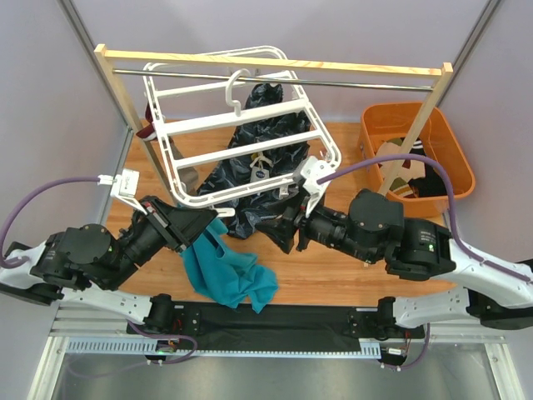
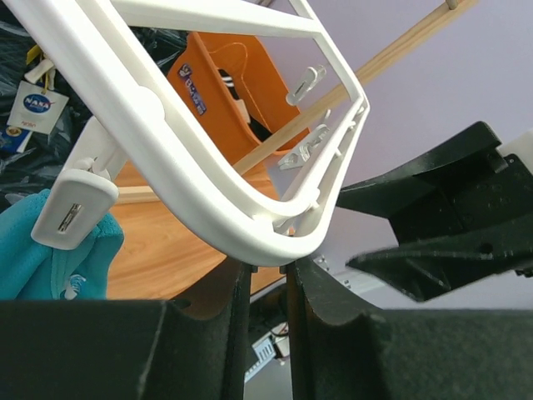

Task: Clip the socks to the hanger
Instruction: Open the clamp at the hanger, then pick up the sock.

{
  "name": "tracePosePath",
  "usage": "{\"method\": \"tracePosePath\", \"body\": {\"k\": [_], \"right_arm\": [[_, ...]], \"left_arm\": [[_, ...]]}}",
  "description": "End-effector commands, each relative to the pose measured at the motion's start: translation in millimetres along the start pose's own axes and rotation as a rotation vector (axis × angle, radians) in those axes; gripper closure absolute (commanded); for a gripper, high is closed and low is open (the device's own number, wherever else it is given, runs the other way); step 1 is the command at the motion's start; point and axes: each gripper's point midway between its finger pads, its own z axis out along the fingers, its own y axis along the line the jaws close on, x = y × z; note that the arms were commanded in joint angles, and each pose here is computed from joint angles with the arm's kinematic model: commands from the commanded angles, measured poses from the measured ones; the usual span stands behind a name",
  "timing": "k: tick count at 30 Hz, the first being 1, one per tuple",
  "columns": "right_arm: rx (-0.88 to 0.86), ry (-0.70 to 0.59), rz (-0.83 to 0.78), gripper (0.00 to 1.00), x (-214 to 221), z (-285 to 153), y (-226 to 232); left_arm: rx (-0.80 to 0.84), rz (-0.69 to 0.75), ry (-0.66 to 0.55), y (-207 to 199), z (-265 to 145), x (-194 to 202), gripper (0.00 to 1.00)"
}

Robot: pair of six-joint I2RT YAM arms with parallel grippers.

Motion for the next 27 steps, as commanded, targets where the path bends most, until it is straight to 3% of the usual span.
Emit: {"method": "tracePosePath", "body": {"k": [1, 5, 13, 16, 18, 21, 23, 24, 27], "right_arm": [[0.195, -0.027, 0.105, 0.51, -8, -18, -34], [0.318, -0.01, 0.2, 0.54, 13, -35, -56], [0.54, 0.037, 0.231, 0.54, 62, -87, -103], [0.766, 0.074, 0.223, 0.58, 102, -107, -137], [0.911, 0.197, 0.181, 0.6, 151, -121, -160], [1.005, 0.302, 0.314, 0.6, 214, -134, -172], [1.001, 0.244, 0.436, 0.6, 224, -137, -175], [1.011, 0.274, 0.461, 0.6, 246, -141, -176], [1.061, 0.146, 0.588, 0.59, 243, -165, -186]], "left_arm": [[-0.03, 0.004, -0.013, 5, -2, -7, 1.0], [-0.039, 0.011, -0.011, 6, -2, -7, 1.0], [-0.064, 0.023, -0.012, 13, -3, -9, 1.0], [-0.065, 0.022, -0.011, 13, -3, -8, 1.0], [-0.065, 0.022, -0.011, 13, -3, -8, 1.0], [-0.069, 0.025, -0.008, 15, -5, -9, 1.0], [-0.071, 0.021, -0.008, 17, -5, -10, 1.0], [-0.071, 0.021, -0.008, 17, -5, -10, 1.0], [-0.073, 0.02, -0.005, 17, -5, -8, 1.0]]}}
